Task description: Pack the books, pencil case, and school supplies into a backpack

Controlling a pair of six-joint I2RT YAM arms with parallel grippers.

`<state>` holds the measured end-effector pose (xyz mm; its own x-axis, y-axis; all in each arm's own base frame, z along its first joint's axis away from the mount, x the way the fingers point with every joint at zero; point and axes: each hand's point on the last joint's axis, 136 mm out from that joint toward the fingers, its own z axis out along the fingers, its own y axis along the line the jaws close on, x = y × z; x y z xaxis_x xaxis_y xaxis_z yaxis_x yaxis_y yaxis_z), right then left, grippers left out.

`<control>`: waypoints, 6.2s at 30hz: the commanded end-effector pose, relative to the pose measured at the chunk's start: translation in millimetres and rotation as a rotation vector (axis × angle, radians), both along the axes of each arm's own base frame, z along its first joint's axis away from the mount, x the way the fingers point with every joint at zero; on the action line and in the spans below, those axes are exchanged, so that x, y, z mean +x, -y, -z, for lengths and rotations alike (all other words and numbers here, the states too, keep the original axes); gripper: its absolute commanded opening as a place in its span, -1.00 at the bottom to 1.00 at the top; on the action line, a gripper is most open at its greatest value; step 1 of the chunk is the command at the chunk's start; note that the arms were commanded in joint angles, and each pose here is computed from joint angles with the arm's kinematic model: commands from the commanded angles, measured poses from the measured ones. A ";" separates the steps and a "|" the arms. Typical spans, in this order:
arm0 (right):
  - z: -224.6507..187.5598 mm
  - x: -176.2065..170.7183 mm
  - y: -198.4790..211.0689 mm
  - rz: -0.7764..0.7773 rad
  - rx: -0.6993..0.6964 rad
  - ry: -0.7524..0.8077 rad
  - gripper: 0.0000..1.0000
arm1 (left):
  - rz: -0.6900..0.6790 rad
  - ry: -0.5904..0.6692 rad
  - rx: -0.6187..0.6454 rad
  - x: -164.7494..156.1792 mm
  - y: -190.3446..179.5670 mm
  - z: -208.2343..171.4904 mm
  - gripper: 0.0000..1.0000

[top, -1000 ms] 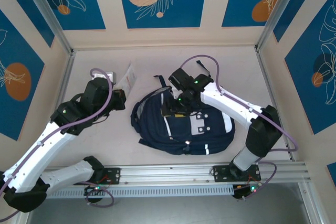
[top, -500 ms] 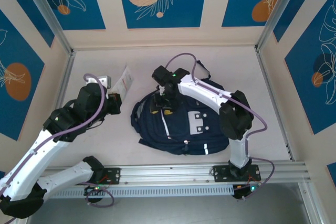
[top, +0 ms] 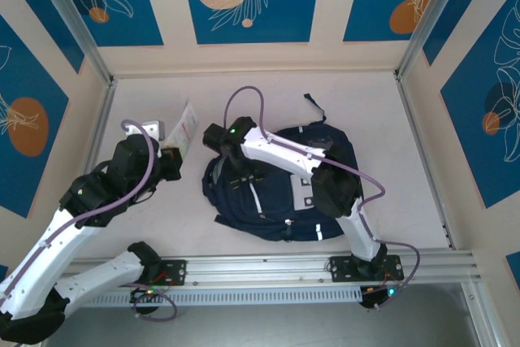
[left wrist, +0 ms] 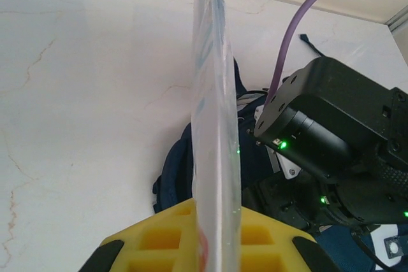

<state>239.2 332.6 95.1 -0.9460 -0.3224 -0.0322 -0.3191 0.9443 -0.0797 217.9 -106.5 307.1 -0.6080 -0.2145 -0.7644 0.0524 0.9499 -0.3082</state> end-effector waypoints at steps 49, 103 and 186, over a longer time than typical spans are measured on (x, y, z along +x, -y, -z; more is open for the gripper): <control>-228.8 3.6 80.5 -0.024 1.309 -0.136 -1.00 | 0.536 -0.435 -0.689 -6.1 133.0 76.9 -1.00; -112.3 89.0 67.6 0.555 0.984 0.156 -1.00 | -0.015 -0.440 -0.032 1.2 17.4 163.6 0.24; -109.4 88.1 83.9 0.727 0.974 -0.035 -1.00 | 0.553 -0.090 0.073 -1.0 180.9 195.2 0.30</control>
<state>331.8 255.2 177.7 -0.9068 0.4185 0.0507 0.3162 0.5956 0.7384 201.2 -265.3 92.8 -0.7989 0.1724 -0.5762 0.4096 0.8575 -0.3114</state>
